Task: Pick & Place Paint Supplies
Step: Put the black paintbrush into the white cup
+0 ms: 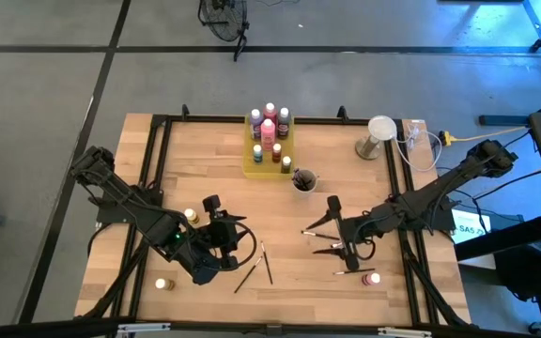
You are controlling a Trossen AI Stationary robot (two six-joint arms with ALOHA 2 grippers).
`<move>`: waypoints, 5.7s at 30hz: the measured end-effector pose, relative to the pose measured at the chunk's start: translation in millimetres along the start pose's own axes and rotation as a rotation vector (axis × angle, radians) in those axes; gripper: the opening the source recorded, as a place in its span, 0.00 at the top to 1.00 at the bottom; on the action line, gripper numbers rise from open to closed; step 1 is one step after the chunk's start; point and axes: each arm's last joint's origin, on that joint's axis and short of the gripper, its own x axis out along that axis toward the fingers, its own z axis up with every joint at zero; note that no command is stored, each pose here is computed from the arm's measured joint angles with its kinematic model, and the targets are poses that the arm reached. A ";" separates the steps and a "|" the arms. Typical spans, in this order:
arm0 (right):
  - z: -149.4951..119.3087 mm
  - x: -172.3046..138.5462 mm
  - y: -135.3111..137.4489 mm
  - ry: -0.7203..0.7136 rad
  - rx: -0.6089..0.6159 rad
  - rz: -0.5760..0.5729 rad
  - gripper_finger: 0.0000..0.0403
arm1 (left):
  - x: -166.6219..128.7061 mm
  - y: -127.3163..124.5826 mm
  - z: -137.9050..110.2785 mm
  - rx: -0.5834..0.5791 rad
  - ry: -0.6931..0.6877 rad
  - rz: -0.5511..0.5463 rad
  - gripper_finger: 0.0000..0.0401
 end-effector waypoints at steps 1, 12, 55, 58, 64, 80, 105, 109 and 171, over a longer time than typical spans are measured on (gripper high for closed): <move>0.4 0.0 0.0 -0.004 0.001 0.000 0.25 | 0.0 0.0 0.0 0.000 0.000 0.000 0.64; 2.7 0.0 -0.5 -0.028 0.001 -0.004 0.29 | 0.0 0.0 0.0 0.000 0.000 0.000 0.64; -12.0 4.5 7.1 0.089 0.023 -0.040 0.42 | 0.0 0.0 0.0 -0.003 0.000 -0.001 0.64; -21.5 4.5 7.3 0.177 0.055 -0.038 0.35 | 0.0 -0.2 -0.1 -0.005 0.004 -0.005 0.64; -42.2 6.1 8.5 0.347 0.137 -0.075 0.34 | 0.0 -0.3 -0.2 -0.007 0.007 -0.010 0.64; -95.5 39.2 -23.5 0.586 0.177 -0.225 0.40 | -0.1 -0.3 -0.2 -0.006 0.006 -0.009 0.64; -149.8 64.1 -29.1 0.748 0.110 -0.224 0.40 | -0.1 -0.3 -0.3 -0.006 0.007 -0.010 0.64; -150.0 64.3 -28.7 0.749 0.120 -0.202 0.41 | -0.1 -0.3 -0.2 -0.007 0.007 -0.010 0.64; -153.9 64.3 -41.0 0.769 0.279 -0.159 0.68 | 0.7 -1.1 -0.7 -0.006 0.008 -0.009 0.64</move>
